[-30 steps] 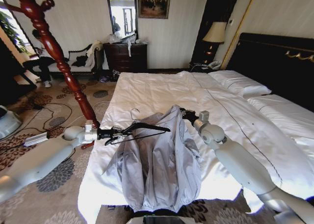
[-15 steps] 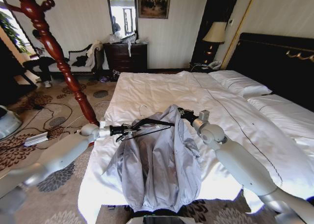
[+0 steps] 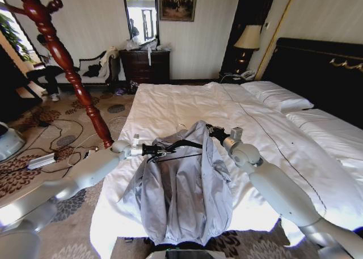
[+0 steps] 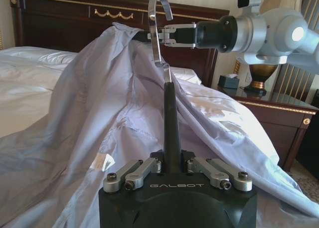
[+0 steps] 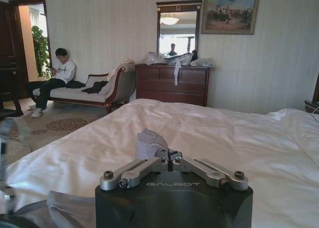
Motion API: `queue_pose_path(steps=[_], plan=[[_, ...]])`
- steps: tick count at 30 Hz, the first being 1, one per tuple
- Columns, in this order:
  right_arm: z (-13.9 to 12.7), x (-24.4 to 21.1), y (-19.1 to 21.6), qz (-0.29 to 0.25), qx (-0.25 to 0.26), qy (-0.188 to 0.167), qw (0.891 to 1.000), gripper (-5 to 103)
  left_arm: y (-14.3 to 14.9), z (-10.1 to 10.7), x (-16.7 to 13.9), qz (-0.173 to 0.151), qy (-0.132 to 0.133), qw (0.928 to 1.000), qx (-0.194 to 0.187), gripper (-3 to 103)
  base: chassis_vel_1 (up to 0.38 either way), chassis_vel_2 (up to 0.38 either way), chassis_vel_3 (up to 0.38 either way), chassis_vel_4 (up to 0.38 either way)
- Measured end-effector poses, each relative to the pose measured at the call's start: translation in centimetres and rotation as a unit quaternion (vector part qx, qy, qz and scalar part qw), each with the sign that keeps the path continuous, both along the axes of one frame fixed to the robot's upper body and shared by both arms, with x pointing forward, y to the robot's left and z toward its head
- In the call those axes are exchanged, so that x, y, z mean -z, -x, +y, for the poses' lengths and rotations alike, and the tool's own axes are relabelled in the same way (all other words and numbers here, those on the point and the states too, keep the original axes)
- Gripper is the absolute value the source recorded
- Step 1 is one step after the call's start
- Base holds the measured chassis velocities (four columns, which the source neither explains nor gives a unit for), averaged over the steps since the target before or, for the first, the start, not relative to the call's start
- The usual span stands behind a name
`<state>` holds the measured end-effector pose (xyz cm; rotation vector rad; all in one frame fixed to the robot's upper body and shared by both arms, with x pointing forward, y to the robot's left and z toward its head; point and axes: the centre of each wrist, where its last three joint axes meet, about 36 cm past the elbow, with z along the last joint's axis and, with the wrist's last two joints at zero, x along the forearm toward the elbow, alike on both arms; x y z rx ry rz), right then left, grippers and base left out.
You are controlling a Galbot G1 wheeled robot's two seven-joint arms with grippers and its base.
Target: Pick up the clothes from the bed and hang them on the clothes hanger.
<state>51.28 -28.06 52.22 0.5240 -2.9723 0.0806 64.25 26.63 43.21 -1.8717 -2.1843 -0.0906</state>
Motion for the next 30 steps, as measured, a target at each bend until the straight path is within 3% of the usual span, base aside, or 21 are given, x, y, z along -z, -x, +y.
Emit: queue_pose_path(steps=[5, 11, 19, 30], plan=[[0.3, -0.3, 0.3, 0.004, -0.002, -0.012, 1.0, 0, -0.4, -2.6, 1.1, -0.002, 0.016, 0.9998, -0.012, 16, 0.0, 0.0, 0.0, 0.0], [0.8, -1.0, 0.7, 0.02, -0.004, -0.039, 0.999, 0, -0.4, -5.6, 2.5, 0.005, 0.054, 0.9978, -0.039, 16, 0.0, 0.0, 0.0, 0.0], [1.6, -1.1, 1.3, 0.044, -0.005, -0.067, 0.997, 0, -0.6, -6.8, 2.8, 0.008, 0.063, 0.9968, -0.048, 16, 0.0, 0.0, 0.0, 0.0], [2.8, -2.1, 2.7, 0.09, -0.002, -0.133, 0.987, 0, -1.0, -7.5, 2.6, 0.013, 0.089, 0.9936, -0.069, 16, 0.0, 0.0, 0.0, 0.0]])
